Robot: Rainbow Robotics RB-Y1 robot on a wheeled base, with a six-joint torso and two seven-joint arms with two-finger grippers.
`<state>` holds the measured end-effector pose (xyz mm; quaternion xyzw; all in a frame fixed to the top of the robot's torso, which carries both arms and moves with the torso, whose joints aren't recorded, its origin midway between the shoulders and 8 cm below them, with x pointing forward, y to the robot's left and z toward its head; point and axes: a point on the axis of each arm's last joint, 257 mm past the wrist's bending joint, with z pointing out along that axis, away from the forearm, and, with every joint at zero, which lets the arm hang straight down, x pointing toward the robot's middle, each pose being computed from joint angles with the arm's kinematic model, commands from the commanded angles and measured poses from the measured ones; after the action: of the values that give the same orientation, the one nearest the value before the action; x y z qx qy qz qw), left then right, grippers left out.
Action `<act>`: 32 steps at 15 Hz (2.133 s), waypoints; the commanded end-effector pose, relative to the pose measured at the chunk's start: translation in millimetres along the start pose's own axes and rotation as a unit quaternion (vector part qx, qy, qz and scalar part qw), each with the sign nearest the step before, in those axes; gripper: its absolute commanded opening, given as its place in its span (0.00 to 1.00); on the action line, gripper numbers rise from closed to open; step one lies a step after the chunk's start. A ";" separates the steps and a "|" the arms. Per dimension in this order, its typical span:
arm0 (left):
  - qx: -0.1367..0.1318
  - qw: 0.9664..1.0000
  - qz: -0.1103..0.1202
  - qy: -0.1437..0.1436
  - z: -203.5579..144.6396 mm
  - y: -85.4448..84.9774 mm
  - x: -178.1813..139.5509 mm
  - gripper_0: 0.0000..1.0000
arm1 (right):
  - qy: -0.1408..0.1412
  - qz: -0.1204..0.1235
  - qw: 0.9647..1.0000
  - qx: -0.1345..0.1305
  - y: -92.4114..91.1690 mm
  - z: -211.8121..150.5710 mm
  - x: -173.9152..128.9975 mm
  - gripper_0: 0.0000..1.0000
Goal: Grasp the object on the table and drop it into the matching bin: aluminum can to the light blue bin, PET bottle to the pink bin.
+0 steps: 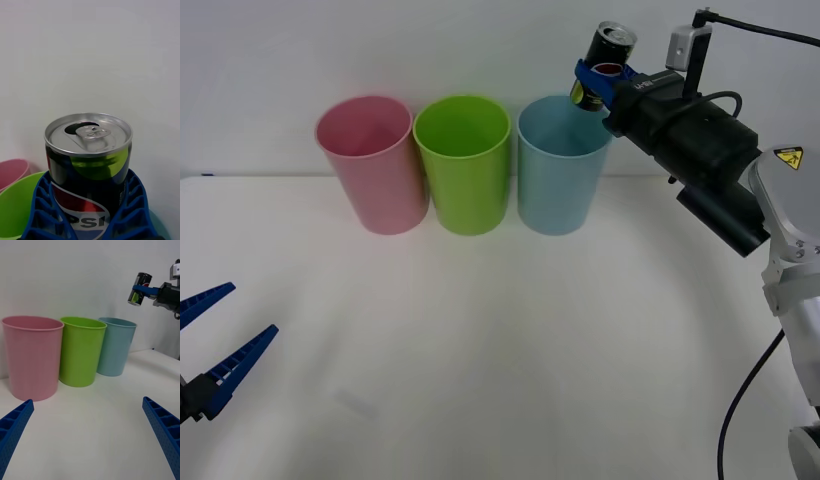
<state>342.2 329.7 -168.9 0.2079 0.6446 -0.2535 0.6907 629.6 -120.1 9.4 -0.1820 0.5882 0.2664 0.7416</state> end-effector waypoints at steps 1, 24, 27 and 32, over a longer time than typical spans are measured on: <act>0.000 1.000 0.000 0.000 0.0 0.0 0.0 1.00 | 0.007 -0.004 1.000 0.026 -7.4 20.4 11.4 0.00; 0.000 1.000 0.000 0.000 0.0 0.0 0.0 1.00 | 0.028 -0.032 0.999 0.023 -9.5 32.4 28.7 1.00; 0.000 1.000 0.000 0.000 0.0 0.0 0.0 1.00 | 0.021 -0.041 0.999 0.021 -8.2 15.7 23.6 1.00; 0.000 1.000 0.000 0.000 0.0 0.0 0.0 1.00 | 0.021 -0.045 0.999 0.006 -2.4 -27.4 26.1 1.00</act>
<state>342.3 329.7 -168.9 0.2080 0.6445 -0.2535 0.6907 621.0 -129.2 -20.2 -0.2064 0.5968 0.2249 0.7421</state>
